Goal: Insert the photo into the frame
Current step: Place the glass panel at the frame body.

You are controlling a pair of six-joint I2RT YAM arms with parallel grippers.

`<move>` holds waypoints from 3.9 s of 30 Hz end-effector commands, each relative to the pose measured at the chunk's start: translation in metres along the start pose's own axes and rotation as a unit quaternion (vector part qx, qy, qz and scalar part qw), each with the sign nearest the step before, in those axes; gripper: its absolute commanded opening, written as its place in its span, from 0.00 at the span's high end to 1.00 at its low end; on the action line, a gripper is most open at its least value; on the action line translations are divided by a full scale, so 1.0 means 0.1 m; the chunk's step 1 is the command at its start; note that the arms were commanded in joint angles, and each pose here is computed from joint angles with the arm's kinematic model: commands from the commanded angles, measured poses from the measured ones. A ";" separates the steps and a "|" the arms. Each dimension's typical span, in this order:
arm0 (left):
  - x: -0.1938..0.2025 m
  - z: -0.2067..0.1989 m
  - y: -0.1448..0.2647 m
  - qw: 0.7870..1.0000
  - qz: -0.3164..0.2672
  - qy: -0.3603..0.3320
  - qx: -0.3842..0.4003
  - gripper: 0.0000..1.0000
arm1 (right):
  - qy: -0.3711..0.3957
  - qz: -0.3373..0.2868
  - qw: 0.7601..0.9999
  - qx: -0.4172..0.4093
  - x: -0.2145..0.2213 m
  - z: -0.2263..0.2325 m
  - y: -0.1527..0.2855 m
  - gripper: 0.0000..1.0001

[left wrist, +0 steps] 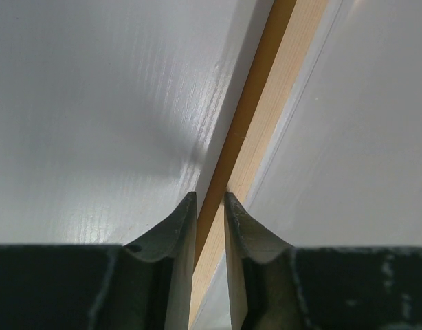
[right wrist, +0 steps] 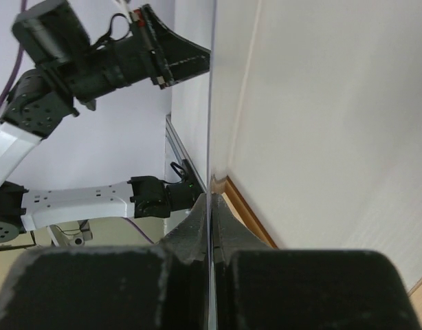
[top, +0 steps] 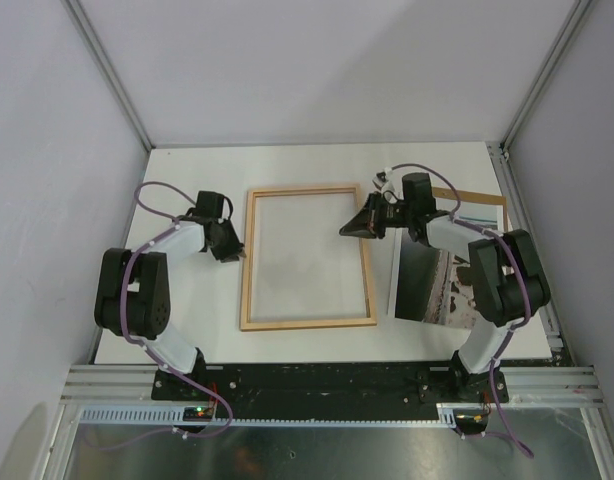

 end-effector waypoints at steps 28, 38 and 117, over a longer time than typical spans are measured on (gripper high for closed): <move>0.21 0.16 -0.17 0.998 0.041 -0.001 -0.046 0.75 | 0.044 -0.016 0.998 -0.044 -0.01 0.46 -0.03 1.00; 0.22 0.17 -0.18 0.998 0.043 -0.001 -0.046 0.75 | 0.031 -0.026 0.998 -0.040 0.01 0.39 -0.05 1.00; 0.24 0.17 -0.21 0.998 0.053 -0.007 -0.042 0.75 | 0.037 -0.017 0.998 -0.038 0.12 0.21 -0.16 1.00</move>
Point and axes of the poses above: each gripper's point midway between its finger pads, its own y axis back along the fingers, its own z axis along the line the jaws close on, x = y × z, the point moved 4 cm from there along y, back along the fingers, and after that the axes turned 5 degrees about -y, right-handed, at the moved point
